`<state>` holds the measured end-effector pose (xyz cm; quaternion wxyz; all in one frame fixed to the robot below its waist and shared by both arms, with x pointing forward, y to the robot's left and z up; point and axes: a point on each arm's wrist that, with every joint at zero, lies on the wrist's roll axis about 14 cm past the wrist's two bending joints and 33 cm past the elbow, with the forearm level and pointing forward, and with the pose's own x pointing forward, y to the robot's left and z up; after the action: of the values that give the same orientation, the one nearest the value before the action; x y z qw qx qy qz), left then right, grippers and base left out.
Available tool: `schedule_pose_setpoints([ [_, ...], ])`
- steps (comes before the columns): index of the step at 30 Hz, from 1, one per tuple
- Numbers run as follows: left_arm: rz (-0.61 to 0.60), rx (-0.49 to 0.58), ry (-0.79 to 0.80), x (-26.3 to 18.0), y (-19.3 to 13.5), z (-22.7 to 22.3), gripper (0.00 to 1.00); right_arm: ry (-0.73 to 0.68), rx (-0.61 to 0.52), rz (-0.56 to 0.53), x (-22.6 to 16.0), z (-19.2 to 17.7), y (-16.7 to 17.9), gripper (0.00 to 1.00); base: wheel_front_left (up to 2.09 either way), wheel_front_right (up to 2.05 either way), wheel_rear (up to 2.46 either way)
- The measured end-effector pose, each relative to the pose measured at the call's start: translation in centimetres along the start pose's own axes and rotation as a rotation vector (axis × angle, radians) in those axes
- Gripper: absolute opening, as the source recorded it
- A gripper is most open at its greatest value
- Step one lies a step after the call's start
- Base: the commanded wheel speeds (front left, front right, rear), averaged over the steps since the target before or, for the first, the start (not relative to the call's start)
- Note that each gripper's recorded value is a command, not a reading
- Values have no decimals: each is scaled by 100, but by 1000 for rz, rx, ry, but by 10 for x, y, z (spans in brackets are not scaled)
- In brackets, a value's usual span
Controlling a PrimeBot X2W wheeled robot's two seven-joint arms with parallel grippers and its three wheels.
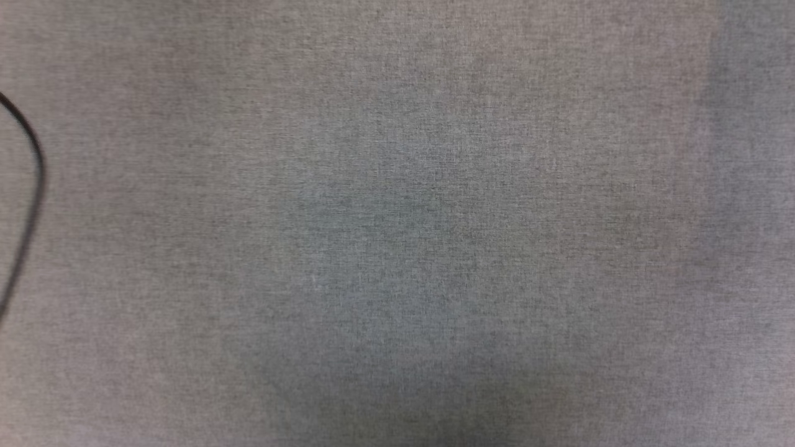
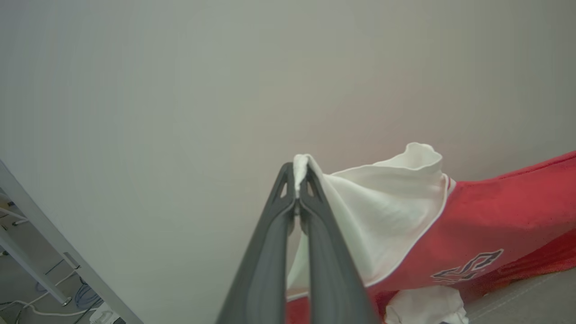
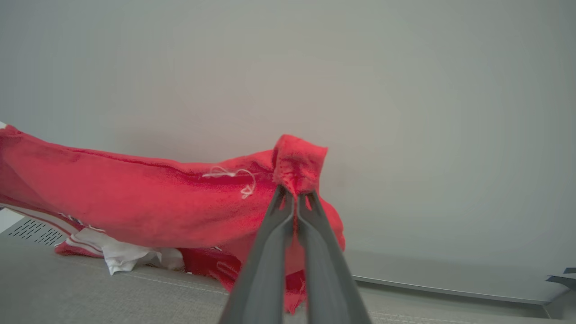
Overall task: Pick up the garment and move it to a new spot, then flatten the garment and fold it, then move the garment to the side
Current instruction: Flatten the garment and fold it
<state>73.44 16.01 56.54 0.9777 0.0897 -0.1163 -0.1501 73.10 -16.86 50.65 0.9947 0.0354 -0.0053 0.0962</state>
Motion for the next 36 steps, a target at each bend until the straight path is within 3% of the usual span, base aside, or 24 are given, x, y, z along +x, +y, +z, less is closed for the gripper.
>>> schedule_pose_setpoints([
  [12, -63, -161, 207, -106, -64, -55, 0, 179, 53, 57, -77, -55, 24, 0, 0, 0, 0],
  [24, 2, -223, 437, -234, -70, -78, 0, 404, 87, 64, -173, -86, 27, 0, 0, 0, 0],
  [36, -34, -275, 580, -337, -91, -61, 0, 539, 174, 55, -255, -97, 33, 0, 0, 0, 0],
])
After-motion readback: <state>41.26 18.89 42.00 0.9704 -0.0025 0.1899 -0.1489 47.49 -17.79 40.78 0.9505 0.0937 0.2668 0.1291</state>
